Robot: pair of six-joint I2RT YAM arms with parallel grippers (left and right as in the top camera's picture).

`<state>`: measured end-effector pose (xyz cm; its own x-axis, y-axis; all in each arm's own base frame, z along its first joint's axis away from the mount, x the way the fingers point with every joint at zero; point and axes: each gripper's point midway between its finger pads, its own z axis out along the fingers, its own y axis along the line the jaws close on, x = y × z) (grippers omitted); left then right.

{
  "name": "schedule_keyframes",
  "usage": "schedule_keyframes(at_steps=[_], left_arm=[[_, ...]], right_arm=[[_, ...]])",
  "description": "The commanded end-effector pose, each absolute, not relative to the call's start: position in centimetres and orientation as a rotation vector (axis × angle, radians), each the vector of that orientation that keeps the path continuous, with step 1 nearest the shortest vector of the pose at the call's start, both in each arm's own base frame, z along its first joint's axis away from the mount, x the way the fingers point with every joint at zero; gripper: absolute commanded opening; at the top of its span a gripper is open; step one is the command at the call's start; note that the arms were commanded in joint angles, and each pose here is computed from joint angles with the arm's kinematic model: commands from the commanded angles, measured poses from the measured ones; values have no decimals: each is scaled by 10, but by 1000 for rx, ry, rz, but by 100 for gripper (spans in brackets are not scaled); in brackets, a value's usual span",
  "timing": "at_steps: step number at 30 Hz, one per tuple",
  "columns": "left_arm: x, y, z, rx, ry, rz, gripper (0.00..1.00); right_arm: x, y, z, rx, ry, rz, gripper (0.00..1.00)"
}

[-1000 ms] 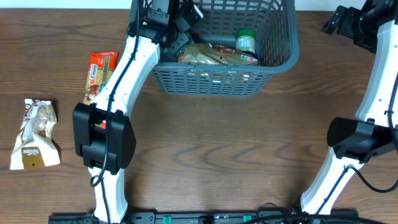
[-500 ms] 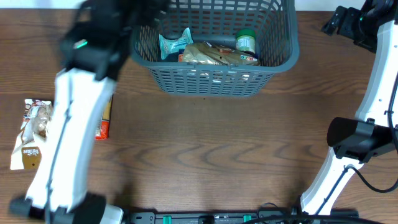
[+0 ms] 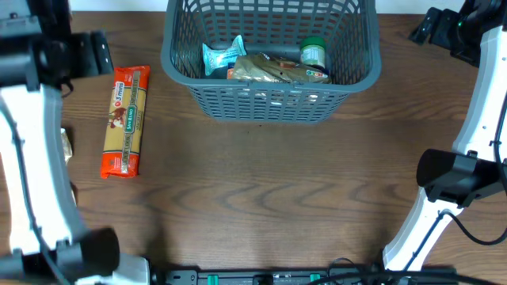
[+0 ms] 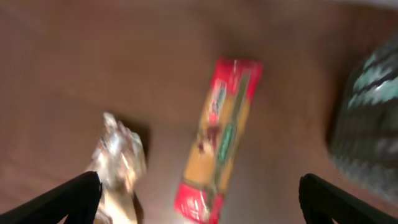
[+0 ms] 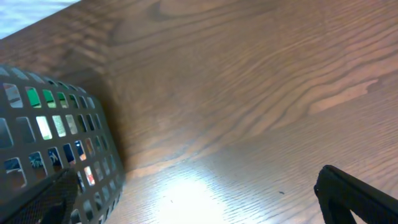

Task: Pack container
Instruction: 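Lower the left gripper onto the spaghetti package and grasp it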

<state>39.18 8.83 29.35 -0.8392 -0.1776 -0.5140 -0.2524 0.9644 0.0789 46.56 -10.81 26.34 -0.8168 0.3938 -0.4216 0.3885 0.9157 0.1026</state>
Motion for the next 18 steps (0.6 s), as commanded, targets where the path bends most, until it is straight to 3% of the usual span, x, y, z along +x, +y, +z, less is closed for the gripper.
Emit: schedule_keyframes(at_steps=[1, 10, 18], left_arm=[[401, 88, 241, -363, 2747, 120, 99], [425, 93, 132, -132, 3026, 120, 98], [440, 79, 69, 56, 3088, -35, 99]], right_arm=[[469, -99, 263, 522, 2639, 33, 99], [471, -94, 263, 506, 2637, 36, 99], [474, -94, 265, 503, 2625, 36, 99]])
